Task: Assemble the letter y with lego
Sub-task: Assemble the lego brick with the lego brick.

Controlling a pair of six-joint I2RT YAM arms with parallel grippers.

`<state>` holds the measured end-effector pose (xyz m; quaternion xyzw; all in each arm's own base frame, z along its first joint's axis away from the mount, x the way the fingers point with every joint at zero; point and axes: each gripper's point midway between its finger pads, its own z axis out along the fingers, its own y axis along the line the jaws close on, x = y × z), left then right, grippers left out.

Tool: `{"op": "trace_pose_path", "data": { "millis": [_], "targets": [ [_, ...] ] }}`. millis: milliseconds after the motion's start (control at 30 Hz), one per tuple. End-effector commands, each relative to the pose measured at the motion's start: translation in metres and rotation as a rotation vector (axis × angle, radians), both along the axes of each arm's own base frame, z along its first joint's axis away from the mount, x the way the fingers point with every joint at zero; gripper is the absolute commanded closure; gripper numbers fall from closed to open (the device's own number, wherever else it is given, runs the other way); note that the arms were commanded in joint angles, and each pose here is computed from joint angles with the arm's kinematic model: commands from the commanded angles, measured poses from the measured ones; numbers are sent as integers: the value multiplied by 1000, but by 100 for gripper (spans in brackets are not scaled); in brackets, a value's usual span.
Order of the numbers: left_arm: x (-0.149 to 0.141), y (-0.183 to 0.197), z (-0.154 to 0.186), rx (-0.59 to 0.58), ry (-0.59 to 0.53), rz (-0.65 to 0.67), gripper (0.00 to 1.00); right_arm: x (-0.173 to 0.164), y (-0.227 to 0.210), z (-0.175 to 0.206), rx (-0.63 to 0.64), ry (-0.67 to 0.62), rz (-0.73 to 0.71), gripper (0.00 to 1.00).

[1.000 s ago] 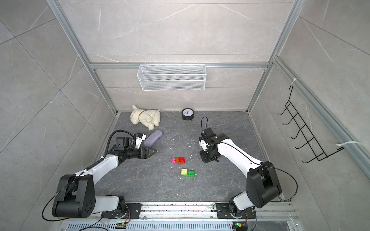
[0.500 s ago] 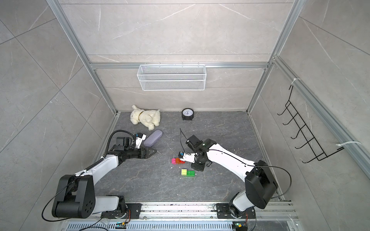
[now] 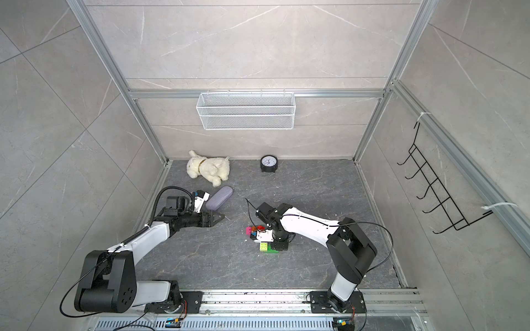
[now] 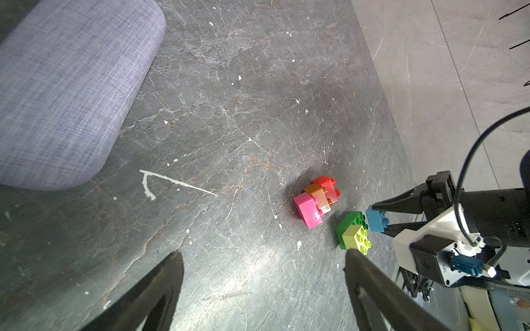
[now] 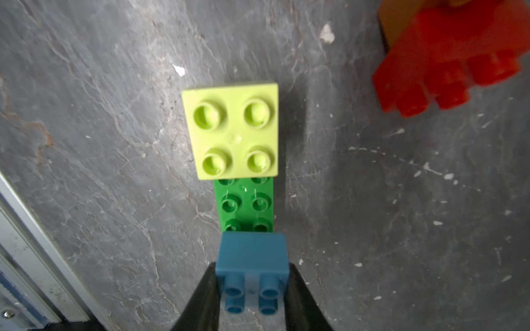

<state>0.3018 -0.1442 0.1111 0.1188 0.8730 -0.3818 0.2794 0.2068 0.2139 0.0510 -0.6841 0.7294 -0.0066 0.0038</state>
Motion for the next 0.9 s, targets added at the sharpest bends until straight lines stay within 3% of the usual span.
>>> {"op": "trace_pose_path", "data": {
  "millis": [0, 867],
  "targets": [
    [1, -2, 8, -12, -31, -25, 9, -1, 1, 0, -30, 10, 22, 83],
    [1, -2, 7, -11, -30, -25, 9, -23, -9, -37, -243, 90, 101, 89]
  ]
}}
